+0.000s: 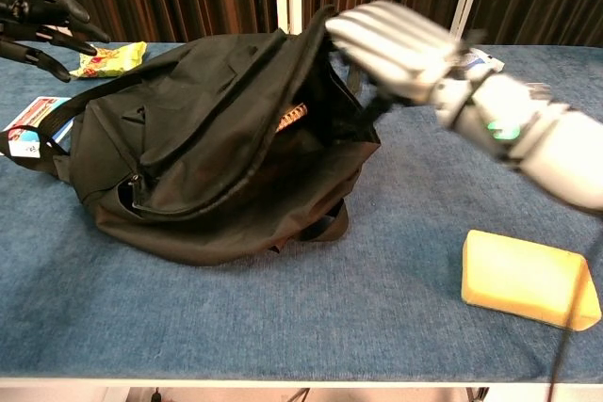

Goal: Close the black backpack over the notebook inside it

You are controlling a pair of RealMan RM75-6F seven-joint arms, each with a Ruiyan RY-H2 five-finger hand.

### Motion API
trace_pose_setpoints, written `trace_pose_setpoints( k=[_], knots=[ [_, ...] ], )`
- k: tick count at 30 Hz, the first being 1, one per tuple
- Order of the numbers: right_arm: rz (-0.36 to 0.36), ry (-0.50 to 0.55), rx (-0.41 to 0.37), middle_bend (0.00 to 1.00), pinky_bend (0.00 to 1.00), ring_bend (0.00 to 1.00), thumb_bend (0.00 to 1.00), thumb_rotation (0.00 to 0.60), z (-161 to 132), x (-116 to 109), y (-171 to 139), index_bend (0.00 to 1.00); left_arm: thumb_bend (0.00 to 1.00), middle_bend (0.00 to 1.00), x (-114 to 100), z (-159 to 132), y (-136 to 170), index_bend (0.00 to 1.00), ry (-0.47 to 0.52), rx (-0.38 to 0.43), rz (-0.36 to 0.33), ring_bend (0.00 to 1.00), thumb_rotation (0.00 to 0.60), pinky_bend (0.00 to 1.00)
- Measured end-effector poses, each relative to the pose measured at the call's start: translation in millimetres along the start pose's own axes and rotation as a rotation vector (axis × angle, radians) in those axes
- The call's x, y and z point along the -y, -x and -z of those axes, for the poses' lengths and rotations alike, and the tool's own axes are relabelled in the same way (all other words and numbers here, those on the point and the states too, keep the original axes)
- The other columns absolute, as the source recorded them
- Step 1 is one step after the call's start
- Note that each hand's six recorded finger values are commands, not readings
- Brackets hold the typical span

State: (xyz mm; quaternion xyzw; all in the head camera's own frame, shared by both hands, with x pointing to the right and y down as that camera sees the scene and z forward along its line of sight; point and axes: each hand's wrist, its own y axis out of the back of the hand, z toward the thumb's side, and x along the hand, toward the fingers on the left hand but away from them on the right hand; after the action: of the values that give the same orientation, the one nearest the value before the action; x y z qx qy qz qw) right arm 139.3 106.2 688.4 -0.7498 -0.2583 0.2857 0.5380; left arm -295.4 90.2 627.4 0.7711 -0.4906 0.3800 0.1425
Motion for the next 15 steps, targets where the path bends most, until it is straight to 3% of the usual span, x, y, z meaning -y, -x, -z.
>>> trace_pose_setpoints(
  k=[3,6,10,13,15],
  knots=[
    [-0.026,-0.034,0.043,0.45,0.49,0.35,0.0,0.6,17,-23,-46,0.6,0.53,0.31,-6,2,2,0.48,-0.076,0.012,-0.029,0.23,0.6,0.47],
    [-0.063,-0.088,0.139,0.45,0.51,0.35,0.0,0.6,43,-47,-105,0.59,0.49,0.31,-15,6,7,0.44,-0.175,0.032,-0.077,0.23,0.6,0.46],
    [-0.077,-0.146,0.327,0.44,0.52,0.35,0.01,0.6,79,-80,-186,0.56,0.32,0.3,-34,12,18,0.36,-0.368,0.061,-0.186,0.23,0.6,0.39],
    [-0.046,-0.134,0.431,0.37,0.42,0.31,0.02,0.6,94,-98,-221,0.44,0.24,0.27,-51,20,30,0.3,-0.549,0.07,-0.292,0.22,0.6,0.3],
    [-0.044,-0.108,0.487,0.25,0.3,0.2,0.03,0.6,103,-103,-237,0.26,0.21,0.25,-62,27,41,0.28,-0.668,0.067,-0.365,0.19,0.6,0.27]
  ],
)
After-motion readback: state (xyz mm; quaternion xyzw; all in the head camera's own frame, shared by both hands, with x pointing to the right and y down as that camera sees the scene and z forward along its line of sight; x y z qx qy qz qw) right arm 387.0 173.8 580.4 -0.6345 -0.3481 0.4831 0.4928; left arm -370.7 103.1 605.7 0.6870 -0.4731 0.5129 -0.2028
